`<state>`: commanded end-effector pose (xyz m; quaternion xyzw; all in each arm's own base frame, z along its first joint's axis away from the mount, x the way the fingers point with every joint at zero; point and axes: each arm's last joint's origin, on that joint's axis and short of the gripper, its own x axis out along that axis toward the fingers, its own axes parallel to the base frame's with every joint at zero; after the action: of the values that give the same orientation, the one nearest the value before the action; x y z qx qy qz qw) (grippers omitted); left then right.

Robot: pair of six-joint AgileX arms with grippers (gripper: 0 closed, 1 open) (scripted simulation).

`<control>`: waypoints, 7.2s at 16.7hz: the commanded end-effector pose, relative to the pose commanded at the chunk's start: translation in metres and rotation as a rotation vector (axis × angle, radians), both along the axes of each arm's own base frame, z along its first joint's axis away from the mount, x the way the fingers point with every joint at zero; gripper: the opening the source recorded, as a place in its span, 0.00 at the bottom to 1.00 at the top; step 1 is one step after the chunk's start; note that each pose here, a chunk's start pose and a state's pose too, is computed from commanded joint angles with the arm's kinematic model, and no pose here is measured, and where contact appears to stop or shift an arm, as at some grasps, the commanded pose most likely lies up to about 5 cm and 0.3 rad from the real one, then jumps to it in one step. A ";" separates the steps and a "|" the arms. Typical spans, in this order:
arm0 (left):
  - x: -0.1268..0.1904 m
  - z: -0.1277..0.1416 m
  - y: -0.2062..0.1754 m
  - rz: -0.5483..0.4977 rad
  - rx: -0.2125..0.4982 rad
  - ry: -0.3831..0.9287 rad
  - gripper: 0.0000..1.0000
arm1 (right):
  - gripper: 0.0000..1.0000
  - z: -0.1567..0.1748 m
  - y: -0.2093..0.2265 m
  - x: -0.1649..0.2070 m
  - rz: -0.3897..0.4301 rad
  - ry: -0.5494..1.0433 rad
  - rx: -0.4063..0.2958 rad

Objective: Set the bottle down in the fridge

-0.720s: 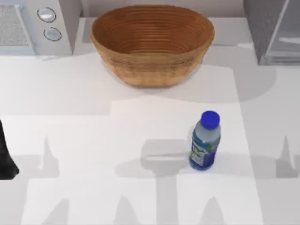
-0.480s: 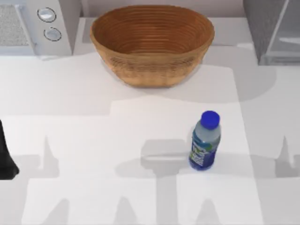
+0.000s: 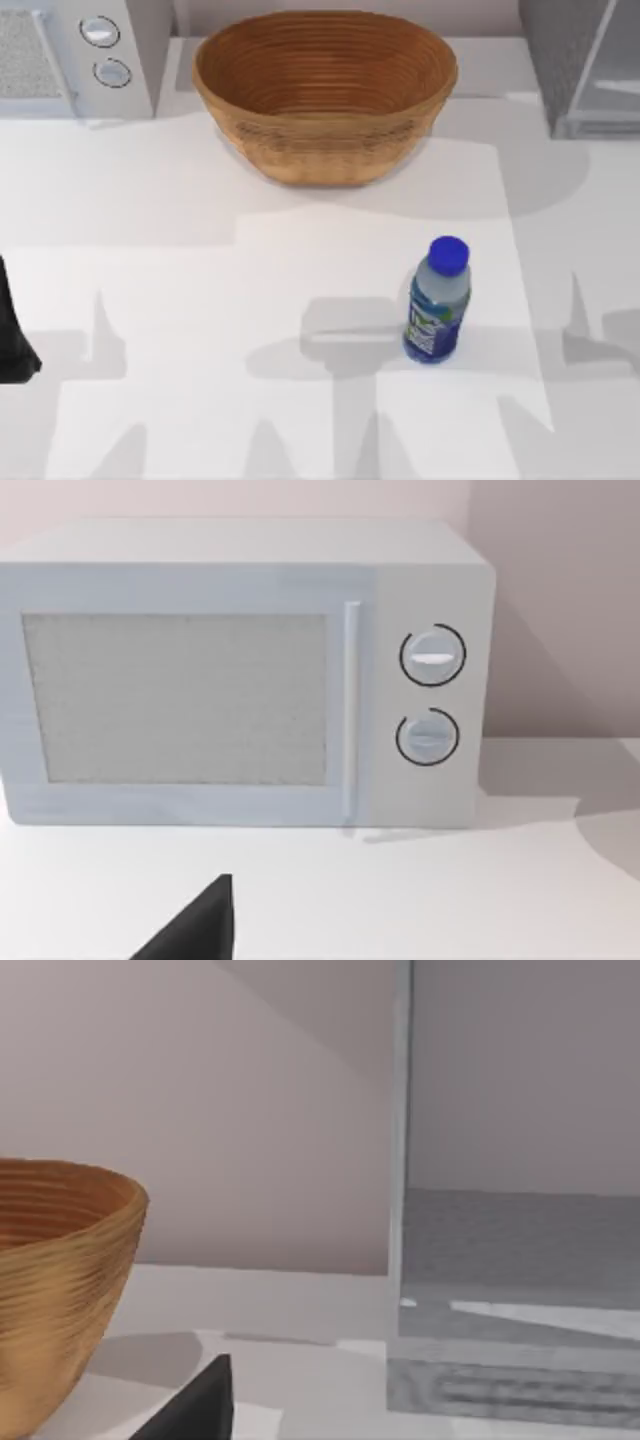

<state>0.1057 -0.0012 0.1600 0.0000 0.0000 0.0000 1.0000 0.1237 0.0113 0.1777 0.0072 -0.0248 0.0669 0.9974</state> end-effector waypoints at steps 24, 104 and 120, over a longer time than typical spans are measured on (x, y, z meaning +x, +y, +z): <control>0.000 0.000 0.000 0.000 0.000 0.000 1.00 | 1.00 -0.093 0.083 0.049 0.584 0.231 -0.128; 0.000 0.000 0.000 0.000 0.000 0.000 1.00 | 0.01 -0.019 0.005 0.025 0.217 0.163 -0.093; 0.000 0.000 0.000 0.000 0.000 0.000 1.00 | 0.01 -0.018 -0.012 -0.018 -0.128 0.051 -0.014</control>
<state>0.1057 -0.0012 0.1600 0.0000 0.0000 0.0000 1.0000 0.1059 -0.0007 0.1602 0.0003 0.0007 0.0030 1.0000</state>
